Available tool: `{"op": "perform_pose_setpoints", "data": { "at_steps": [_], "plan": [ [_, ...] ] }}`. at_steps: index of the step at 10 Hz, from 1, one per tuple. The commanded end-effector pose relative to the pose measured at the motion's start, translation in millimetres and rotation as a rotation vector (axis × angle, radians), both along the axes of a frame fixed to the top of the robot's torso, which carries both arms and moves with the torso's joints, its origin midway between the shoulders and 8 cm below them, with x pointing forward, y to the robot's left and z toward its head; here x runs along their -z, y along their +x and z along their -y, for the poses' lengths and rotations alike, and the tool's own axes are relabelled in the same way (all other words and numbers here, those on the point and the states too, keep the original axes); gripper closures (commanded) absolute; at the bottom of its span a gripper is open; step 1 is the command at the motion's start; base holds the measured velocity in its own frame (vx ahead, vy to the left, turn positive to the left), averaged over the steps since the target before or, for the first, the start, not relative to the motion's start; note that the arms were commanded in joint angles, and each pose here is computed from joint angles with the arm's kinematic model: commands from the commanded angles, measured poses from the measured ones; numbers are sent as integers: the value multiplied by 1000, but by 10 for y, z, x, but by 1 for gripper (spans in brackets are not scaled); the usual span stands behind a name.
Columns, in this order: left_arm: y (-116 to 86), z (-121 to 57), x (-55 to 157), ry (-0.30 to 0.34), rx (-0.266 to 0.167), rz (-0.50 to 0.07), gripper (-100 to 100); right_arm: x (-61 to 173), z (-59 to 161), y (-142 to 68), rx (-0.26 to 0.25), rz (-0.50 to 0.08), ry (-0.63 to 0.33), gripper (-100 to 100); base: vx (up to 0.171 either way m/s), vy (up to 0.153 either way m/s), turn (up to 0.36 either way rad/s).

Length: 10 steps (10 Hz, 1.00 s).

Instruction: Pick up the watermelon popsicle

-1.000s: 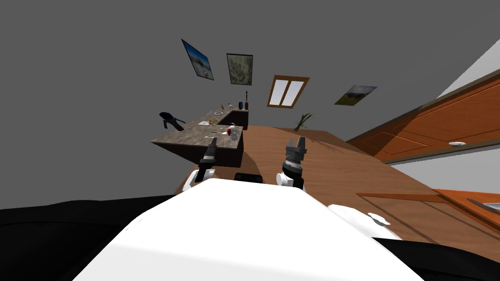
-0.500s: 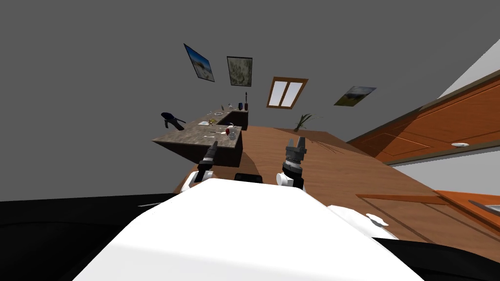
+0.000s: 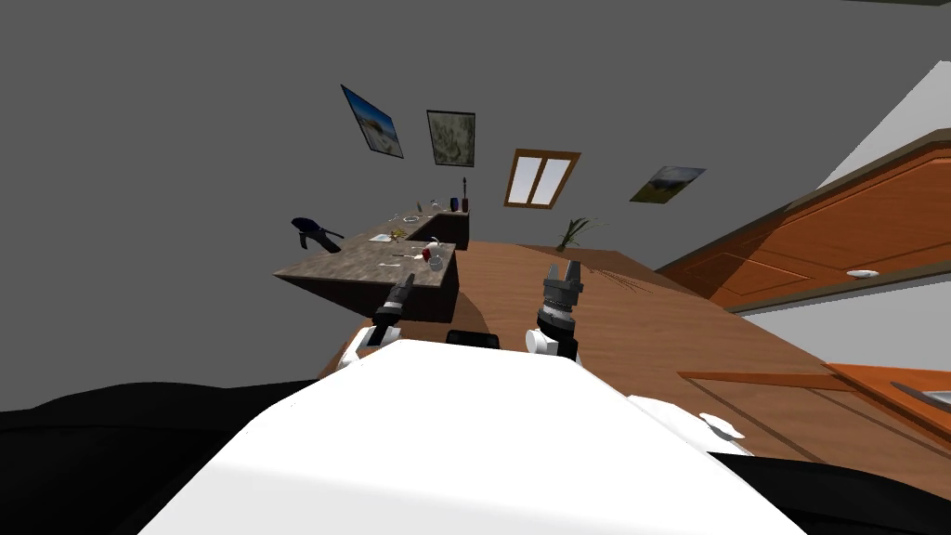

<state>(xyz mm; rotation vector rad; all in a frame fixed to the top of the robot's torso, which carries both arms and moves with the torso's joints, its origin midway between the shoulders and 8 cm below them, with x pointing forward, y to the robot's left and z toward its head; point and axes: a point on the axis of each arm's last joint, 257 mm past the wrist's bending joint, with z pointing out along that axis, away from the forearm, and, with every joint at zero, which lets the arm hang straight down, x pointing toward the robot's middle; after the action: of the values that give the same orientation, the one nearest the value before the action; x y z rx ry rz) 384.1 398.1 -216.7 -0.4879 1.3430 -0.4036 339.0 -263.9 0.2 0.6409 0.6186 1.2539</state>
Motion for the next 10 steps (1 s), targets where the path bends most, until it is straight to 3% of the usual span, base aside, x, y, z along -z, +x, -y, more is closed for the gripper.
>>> {"op": "perform_pose_setpoints", "data": {
  "at_steps": [1, 10],
  "plan": [
    [8, -110, 81, 73, -10, -36, -100, 0, 0, 0, 0, 0, 0, 0, 146, -29, -45],
    [41, -695, 319, 455, -29, -179, -100, 0, 0, 0, 0, 0, 0, 0, 166, -9, -61]
  ]
}}
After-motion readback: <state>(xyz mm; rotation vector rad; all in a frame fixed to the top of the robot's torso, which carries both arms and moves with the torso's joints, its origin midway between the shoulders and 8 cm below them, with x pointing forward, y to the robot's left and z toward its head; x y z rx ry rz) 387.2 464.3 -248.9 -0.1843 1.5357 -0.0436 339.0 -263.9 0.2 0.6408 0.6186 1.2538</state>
